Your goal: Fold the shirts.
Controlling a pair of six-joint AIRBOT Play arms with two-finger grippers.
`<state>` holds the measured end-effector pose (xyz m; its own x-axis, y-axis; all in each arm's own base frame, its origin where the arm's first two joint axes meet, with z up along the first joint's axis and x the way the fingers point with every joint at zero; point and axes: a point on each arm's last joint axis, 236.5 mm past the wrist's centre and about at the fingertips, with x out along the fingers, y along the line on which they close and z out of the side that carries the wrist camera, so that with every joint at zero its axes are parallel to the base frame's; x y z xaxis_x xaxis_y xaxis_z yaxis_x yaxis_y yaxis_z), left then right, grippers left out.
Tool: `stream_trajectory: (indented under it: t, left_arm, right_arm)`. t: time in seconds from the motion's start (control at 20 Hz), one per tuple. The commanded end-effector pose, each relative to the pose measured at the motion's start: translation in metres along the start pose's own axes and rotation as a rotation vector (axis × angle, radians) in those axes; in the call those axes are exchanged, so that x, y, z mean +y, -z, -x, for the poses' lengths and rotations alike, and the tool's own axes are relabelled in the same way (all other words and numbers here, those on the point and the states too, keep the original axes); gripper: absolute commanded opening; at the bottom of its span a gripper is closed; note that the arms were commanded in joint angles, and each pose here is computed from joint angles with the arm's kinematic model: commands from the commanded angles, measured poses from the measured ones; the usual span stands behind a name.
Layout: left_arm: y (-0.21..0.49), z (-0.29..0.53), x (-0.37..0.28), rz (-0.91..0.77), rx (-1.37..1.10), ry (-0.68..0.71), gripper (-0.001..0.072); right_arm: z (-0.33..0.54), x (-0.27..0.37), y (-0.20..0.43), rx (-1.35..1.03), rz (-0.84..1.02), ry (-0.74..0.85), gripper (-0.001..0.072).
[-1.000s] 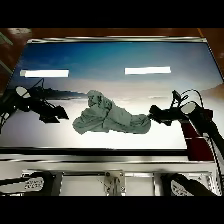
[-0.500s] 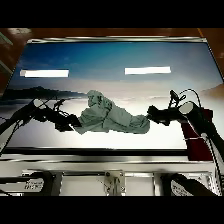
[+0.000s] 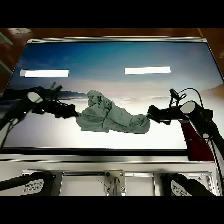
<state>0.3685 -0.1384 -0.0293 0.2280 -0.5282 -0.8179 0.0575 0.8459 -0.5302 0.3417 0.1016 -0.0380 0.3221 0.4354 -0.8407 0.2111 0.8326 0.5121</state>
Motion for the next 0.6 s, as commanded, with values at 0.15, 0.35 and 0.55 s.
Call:
stream_trajectory:
  t: [0.15, 0.35, 0.55]
  left_arm:
    - [-0.106, 0.331, -0.114, -0.427, -0.825, -0.185, 0.0039]
    - [-0.066, 0.493, -0.18, -0.515, -1.203, -0.258, 0.0039]
    - [-0.035, 0.527, -0.199, -0.557, -1.286, -0.304, 0.004]
  right_arm:
    - [0.14, 0.067, -0.072, -0.369, 0.139, -0.102, 0.0061]
    - [0.284, 0.127, -0.089, -0.708, 0.202, -0.203, 0.0061]
    - [0.336, 0.151, -0.064, -0.793, 0.287, -0.22, 0.0062]
